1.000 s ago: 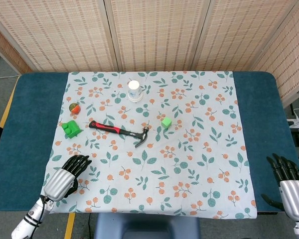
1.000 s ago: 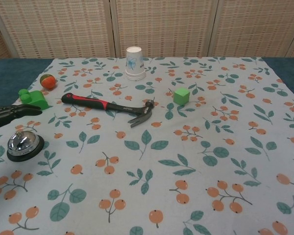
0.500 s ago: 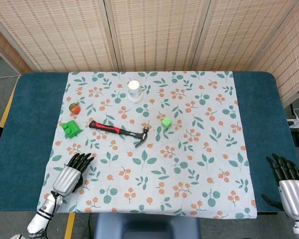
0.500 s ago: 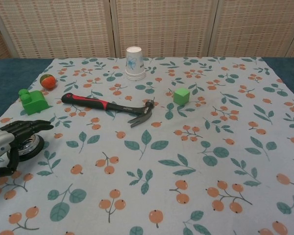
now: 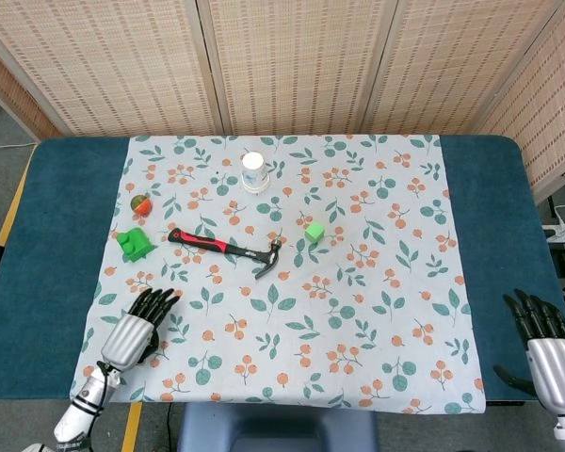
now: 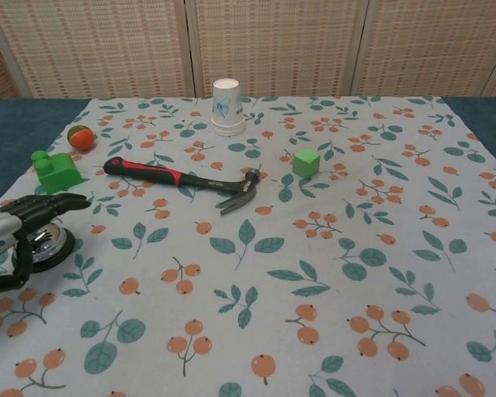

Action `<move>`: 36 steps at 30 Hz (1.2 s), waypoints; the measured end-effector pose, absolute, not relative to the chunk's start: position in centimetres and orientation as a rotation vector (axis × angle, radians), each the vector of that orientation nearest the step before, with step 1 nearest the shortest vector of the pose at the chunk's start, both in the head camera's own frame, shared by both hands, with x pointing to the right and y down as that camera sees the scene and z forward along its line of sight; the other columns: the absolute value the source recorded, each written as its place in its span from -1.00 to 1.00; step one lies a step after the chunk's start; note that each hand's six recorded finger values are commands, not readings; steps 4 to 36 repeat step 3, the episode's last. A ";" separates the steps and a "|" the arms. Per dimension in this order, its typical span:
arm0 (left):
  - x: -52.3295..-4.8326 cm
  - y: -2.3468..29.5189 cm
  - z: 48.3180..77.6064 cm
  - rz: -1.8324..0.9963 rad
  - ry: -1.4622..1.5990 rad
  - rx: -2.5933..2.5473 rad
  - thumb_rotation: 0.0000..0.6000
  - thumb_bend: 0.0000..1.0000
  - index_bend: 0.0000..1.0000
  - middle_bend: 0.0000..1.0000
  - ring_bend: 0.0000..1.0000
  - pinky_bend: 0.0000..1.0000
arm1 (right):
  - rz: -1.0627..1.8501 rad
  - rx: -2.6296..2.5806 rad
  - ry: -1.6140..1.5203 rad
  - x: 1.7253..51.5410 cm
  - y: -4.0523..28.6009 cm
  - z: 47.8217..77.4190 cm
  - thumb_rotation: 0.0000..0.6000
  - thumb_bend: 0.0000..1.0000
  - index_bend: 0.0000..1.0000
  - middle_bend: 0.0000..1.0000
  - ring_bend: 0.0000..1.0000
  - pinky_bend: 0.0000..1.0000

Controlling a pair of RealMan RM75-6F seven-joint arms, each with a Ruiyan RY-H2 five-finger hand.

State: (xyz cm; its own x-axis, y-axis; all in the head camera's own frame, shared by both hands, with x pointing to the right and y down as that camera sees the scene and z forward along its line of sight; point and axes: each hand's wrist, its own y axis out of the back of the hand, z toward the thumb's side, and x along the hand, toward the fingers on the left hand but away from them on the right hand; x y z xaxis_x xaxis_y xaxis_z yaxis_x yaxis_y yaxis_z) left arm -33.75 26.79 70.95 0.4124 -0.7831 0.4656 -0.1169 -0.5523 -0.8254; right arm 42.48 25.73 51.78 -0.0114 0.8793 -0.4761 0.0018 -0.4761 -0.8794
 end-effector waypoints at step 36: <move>-34.1 26.0 68.7 -1.109 0.789 -1.920 1.00 1.00 -1.00 -1.00 -1.00 -0.85 | 1.576 -1.565 -0.929 42.4 25.8 51.9 1.00 -0.97 -1.00 -1.00 -1.00 -0.84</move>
